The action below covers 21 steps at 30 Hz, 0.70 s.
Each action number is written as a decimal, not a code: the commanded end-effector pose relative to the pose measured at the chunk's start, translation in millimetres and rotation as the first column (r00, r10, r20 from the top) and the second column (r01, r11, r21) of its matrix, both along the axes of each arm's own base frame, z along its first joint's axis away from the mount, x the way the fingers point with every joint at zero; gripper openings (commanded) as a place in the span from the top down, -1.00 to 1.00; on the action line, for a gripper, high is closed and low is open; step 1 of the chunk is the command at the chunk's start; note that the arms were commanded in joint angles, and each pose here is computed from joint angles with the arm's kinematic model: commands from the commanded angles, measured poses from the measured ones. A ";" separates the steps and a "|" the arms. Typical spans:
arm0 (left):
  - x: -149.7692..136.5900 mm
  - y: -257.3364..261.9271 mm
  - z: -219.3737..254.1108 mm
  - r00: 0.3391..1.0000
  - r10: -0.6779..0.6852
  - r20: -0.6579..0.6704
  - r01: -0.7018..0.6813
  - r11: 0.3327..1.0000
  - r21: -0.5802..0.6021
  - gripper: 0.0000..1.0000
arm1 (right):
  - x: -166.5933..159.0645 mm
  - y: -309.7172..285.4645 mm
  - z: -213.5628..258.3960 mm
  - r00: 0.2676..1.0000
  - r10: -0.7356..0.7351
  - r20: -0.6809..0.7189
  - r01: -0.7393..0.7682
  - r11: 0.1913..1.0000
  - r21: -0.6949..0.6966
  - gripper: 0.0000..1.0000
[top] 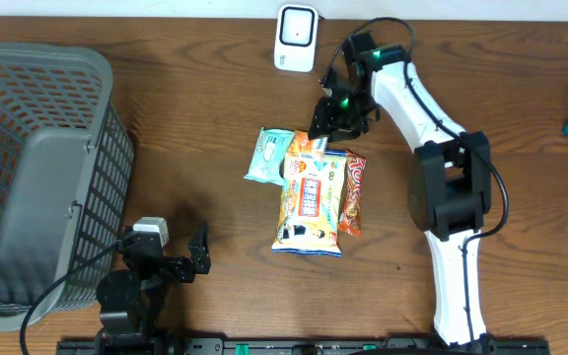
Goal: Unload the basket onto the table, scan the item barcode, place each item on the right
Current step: 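Reach the right gripper to the centre and grasp the orange box, then lift the orange box and hold it before the scanner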
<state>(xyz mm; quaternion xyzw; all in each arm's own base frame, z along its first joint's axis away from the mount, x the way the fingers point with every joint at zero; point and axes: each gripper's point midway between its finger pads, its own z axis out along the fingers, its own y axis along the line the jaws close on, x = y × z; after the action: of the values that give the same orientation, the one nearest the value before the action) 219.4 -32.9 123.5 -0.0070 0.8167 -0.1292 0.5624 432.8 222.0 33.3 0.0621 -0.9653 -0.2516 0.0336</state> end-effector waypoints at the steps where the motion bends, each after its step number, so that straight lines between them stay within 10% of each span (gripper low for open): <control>1: -1.8 -0.8 -10.2 1.000 -0.003 -0.031 0.002 1.000 -0.014 -1.00 | -15.1 4.2 -19.9 0.998 -0.022 -0.059 0.022 1.000 -0.014 0.21; 6: -1.8 -0.8 -10.2 1.000 -0.003 -0.031 0.002 1.000 -0.014 -1.00 | -27.2 -2.0 -56.7 0.997 -0.029 -0.070 0.027 0.999 -0.031 0.98; 14: -1.8 -0.8 -10.2 1.000 -0.003 -0.031 0.002 1.000 -0.014 -1.00 | -7.5 -8.4 -22.0 0.995 0.059 0.076 -0.059 0.998 0.002 0.97; 21: -1.8 -0.8 -10.2 1.000 -0.003 -0.031 0.002 1.000 -0.014 -1.00 | 67.5 -33.1 78.3 0.843 0.064 0.535 0.027 0.987 -0.160 0.98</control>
<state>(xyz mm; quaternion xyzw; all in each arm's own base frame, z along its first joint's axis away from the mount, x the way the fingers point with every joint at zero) 219.4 -32.9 123.4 -0.0071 0.8168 -0.1292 0.5622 468.0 210.7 49.6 0.1218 -0.9608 -0.2216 -0.1137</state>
